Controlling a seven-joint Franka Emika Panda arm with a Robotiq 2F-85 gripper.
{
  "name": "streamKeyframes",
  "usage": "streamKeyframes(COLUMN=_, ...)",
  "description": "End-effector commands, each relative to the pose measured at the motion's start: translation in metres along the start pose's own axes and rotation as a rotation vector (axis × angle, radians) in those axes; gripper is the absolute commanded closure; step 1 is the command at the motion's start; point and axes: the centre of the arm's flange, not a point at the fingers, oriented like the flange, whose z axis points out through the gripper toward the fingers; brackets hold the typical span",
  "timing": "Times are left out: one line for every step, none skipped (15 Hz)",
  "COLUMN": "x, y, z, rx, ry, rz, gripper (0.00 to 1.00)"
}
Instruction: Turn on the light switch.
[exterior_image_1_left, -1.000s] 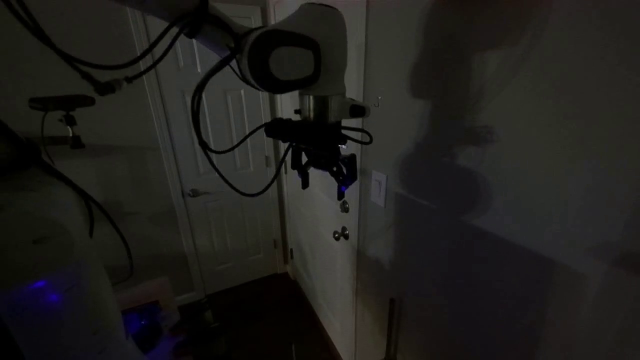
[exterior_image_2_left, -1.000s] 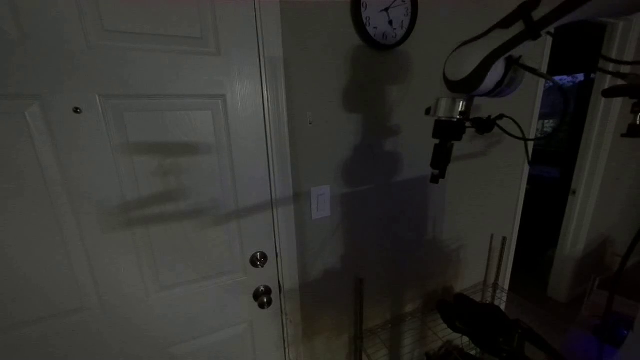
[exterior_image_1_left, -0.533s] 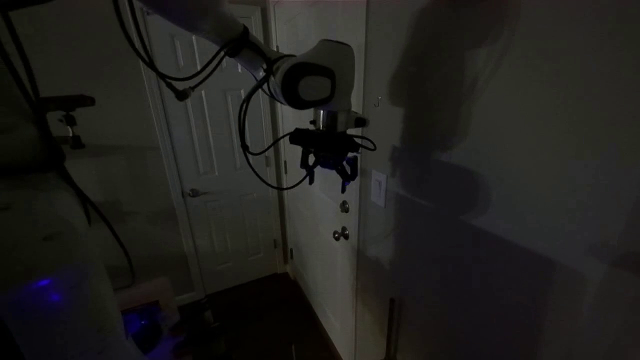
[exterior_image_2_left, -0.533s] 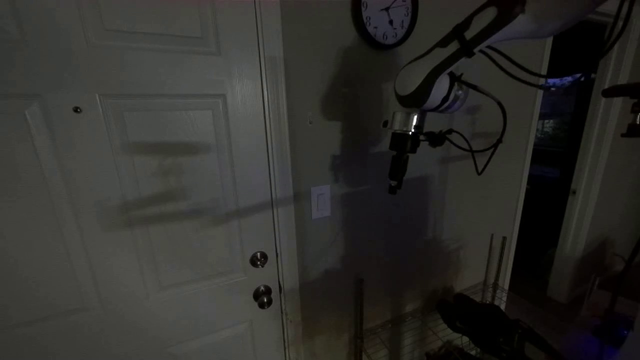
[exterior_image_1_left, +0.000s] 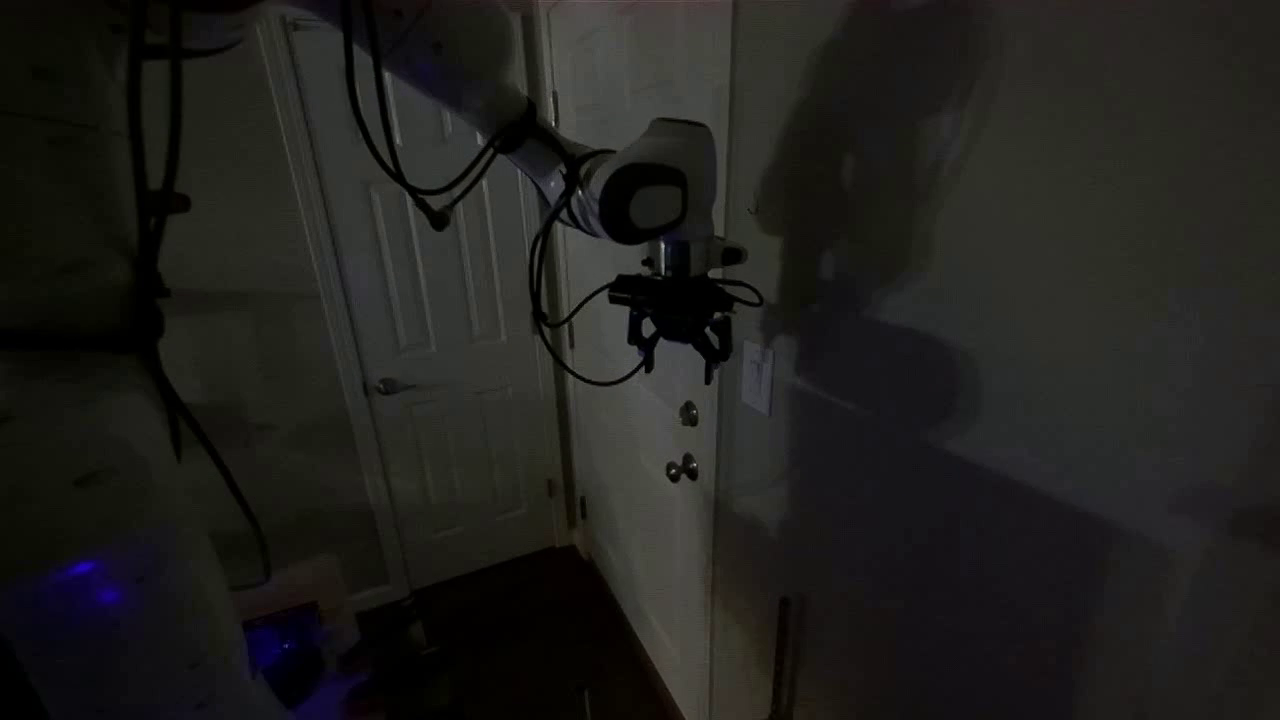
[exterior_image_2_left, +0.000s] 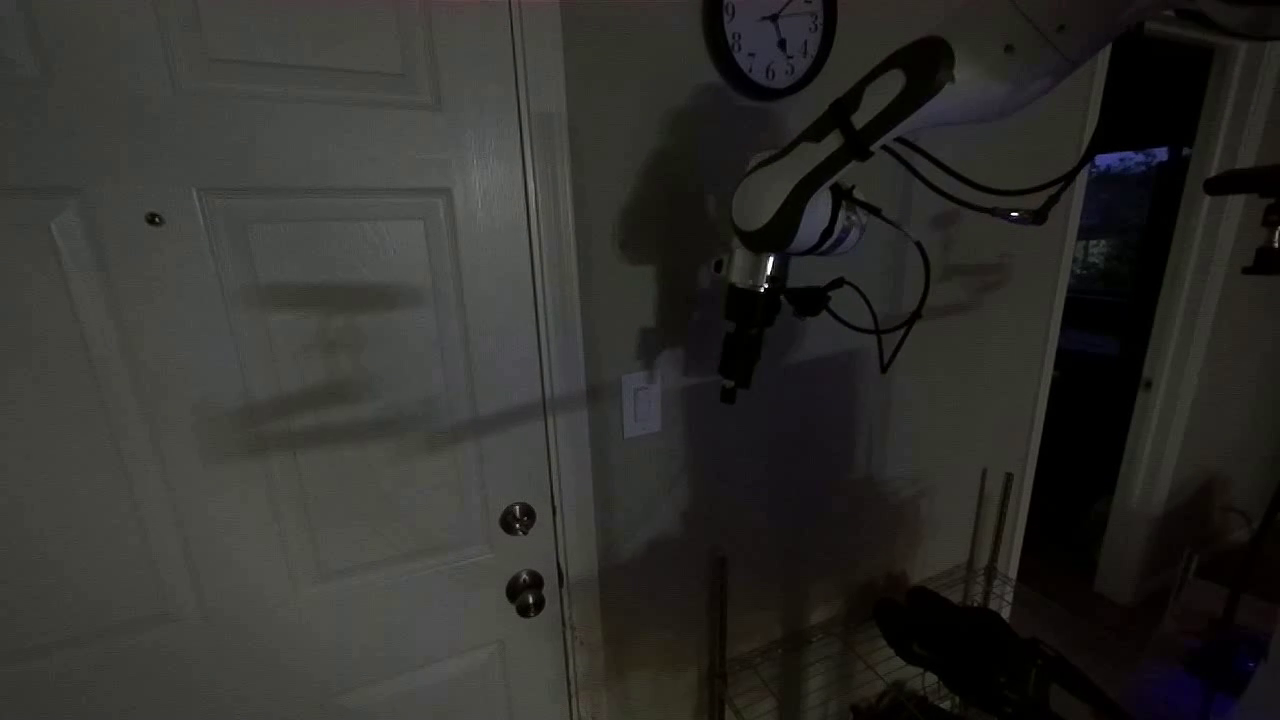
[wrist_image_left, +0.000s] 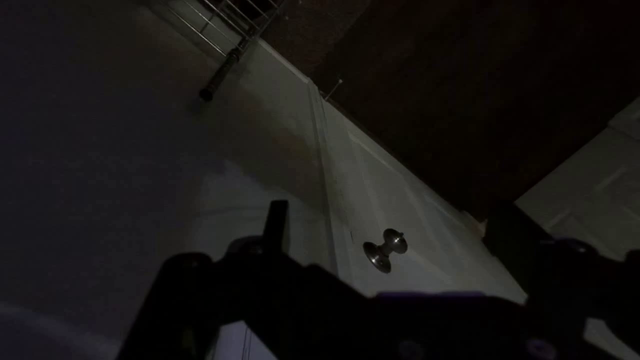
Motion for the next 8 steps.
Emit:
streamKeyframes(x=0.020, y=-0.013, z=0.012, rx=-0.101, ry=-0.010, rz=0.079, gripper=0.00)
streamKeyframes(x=0.024, y=-0.017, z=0.015, rx=-0.128, ry=-0.020, rz=0.098, gripper=0.00)
streamKeyframes(x=0.026, y=-0.021, z=0.019, rx=-0.143, ry=-0.034, rz=0.114, gripper=0.00)
streamKeyframes(x=0.029, y=-0.025, z=0.023, rx=-0.151, ry=-0.045, rz=0.127, gripper=0.00)
streamKeyframes(x=0.031, y=-0.028, z=0.026, rx=-0.160, ry=-0.047, rz=0.136, gripper=0.00)
streamKeyframes(x=0.033, y=-0.031, z=0.029, rx=-0.164, ry=-0.049, rz=0.142, gripper=0.00)
streamKeyframes(x=0.036, y=-0.034, z=0.031, rx=-0.165, ry=-0.040, rz=0.146, gripper=0.00)
streamKeyframes(x=0.038, y=-0.036, z=0.033, rx=-0.169, ry=-0.032, rz=0.149, gripper=0.00)
